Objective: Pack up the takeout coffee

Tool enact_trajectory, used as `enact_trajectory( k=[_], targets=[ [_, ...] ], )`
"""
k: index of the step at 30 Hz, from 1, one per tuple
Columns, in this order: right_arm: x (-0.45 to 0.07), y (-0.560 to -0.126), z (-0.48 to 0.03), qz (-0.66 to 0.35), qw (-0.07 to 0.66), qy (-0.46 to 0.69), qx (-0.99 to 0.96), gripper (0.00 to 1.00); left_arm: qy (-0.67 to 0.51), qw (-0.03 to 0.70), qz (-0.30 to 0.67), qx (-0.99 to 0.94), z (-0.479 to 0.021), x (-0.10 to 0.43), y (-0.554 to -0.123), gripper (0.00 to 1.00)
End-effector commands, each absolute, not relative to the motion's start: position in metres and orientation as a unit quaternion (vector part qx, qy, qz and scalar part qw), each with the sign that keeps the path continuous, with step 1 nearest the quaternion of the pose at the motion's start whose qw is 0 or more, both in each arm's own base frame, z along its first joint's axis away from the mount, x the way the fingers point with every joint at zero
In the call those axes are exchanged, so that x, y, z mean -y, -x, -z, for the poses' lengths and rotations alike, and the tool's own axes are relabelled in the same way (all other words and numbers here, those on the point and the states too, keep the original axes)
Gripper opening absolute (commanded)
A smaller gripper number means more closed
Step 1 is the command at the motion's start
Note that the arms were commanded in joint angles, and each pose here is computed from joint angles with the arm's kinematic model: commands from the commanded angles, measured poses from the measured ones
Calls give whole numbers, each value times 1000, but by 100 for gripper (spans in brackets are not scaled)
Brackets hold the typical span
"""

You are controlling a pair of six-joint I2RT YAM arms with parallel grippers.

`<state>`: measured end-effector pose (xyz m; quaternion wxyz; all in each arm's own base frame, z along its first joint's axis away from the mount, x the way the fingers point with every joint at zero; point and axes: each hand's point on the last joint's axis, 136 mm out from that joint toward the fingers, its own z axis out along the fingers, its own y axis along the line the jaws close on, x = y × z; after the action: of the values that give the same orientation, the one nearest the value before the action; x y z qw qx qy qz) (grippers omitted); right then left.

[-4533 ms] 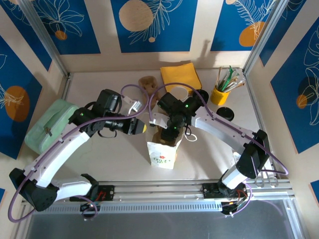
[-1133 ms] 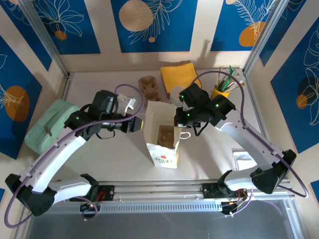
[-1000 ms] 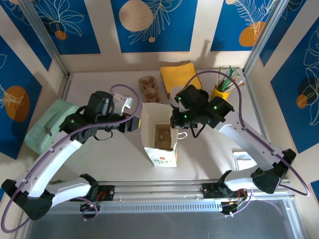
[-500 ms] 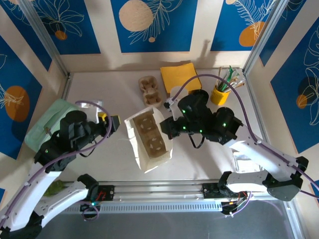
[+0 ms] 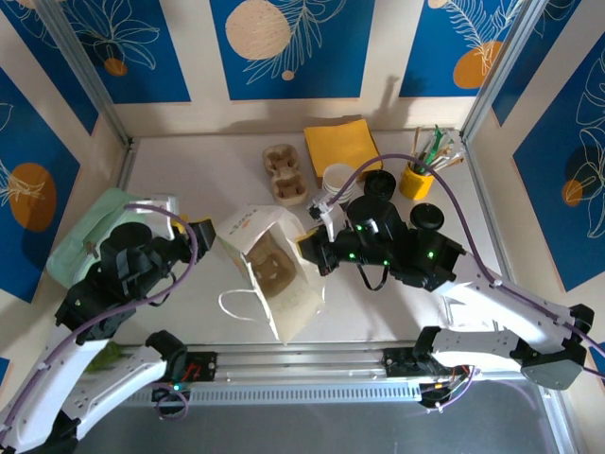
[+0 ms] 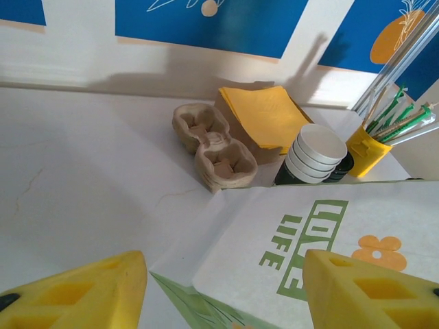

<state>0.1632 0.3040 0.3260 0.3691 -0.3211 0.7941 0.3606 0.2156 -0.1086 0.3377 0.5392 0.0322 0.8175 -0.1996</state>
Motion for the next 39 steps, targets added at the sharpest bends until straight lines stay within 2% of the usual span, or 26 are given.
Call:
enact_trajectory(
  k=[1, 7, 12, 22, 39],
  targets=[
    [-314, -166, -334, -377, 358, 293, -803, 0, -39, 544, 208, -812, -342, 113, -217, 62],
    [-330, -173, -324, -369, 279, 229, -857, 0, -48, 531, 211, -819, -339, 119, -218, 63],
    [-333, -186, -322, -351, 240, 166, -890, 0, -47, 529, 215, -820, -338, 121, -219, 63],
    [-323, -222, -310, -360, 183, 91, -910, 0, -42, 531, 213, -819, -339, 117, -216, 63],
    [-280, -277, -284, -373, 138, 22, -917, 0, -37, 524, 188, -830, -335, 108, -214, 64]
  ],
)
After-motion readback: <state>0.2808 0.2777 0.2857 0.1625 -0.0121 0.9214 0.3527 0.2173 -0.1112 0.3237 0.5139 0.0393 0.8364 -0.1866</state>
